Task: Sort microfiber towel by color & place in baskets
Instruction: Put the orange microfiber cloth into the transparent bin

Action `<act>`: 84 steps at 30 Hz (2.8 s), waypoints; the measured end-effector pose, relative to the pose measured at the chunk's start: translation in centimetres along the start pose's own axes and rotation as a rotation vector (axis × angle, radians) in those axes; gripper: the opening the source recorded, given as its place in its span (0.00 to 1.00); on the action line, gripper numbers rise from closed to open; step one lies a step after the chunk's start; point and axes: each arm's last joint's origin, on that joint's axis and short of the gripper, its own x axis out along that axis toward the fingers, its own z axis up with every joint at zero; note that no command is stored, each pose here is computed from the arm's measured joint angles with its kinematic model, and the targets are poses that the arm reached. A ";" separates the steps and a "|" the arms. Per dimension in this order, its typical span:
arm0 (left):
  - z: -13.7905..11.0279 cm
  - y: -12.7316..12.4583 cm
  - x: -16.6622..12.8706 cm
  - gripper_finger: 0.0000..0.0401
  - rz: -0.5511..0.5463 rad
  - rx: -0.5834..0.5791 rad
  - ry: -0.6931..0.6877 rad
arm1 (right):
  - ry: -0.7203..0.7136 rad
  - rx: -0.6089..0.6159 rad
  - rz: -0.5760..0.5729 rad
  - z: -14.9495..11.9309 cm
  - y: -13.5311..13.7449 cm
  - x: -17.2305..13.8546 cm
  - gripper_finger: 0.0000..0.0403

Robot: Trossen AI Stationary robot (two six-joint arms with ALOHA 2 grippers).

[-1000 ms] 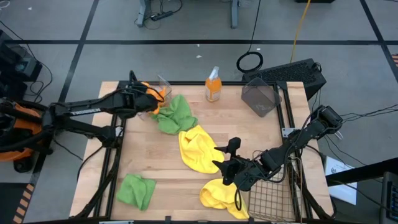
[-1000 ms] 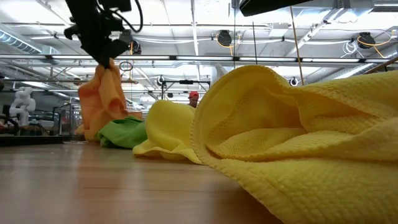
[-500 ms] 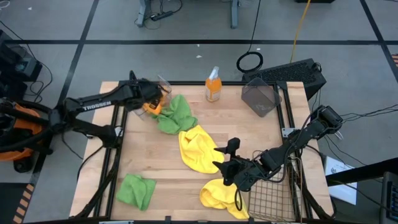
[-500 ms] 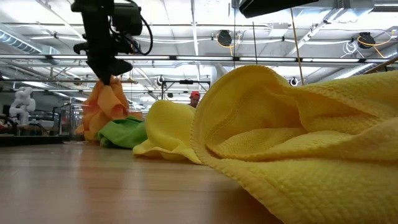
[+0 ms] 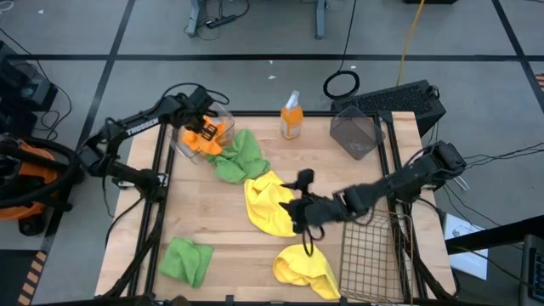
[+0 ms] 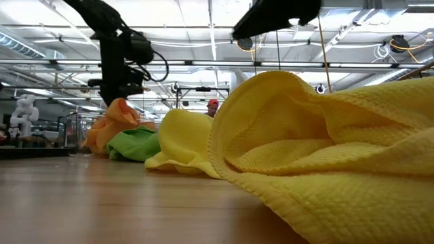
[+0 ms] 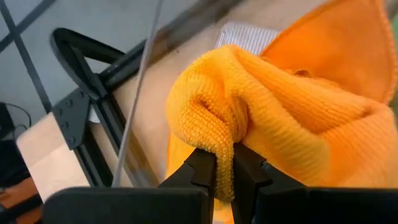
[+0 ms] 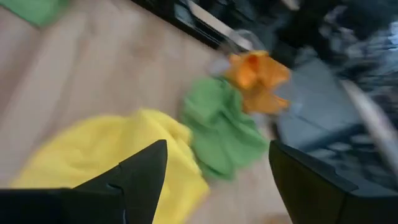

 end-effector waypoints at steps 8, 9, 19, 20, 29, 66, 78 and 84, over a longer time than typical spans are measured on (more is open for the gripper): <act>0.3 -0.5 1.5 0.15 0.001 0.044 0.052 | -0.193 0.083 0.186 -0.3 -3.8 5.6 0.68; 0.3 -0.4 1.4 0.18 0.001 0.046 0.051 | -0.209 0.083 0.198 -0.6 -4.0 6.3 0.68; -1.1 0.5 -2.6 0.55 -0.026 0.078 -0.055 | -0.339 0.125 0.246 -3.2 -4.7 12.5 0.68; -1.4 0.6 -3.1 0.58 -0.037 0.082 -0.064 | -0.367 0.138 0.226 -3.4 -4.8 13.1 0.68; -4.4 1.1 -7.2 0.69 -0.107 0.122 -0.125 | -0.455 0.281 0.107 -4.4 -6.1 20.1 0.65; -9.1 -8.5 -4.5 0.04 0.020 0.956 -0.407 | 0.059 0.156 0.313 -2.6 -6.9 20.6 0.47; -7.1 -3.9 -7.5 0.01 0.175 0.671 -0.473 | 0.273 0.063 0.446 -2.5 -5.6 17.1 0.41; -5.0 -1.8 -4.2 0.01 0.044 0.507 -0.449 | 0.266 0.015 0.489 -0.1 -5.9 12.8 0.38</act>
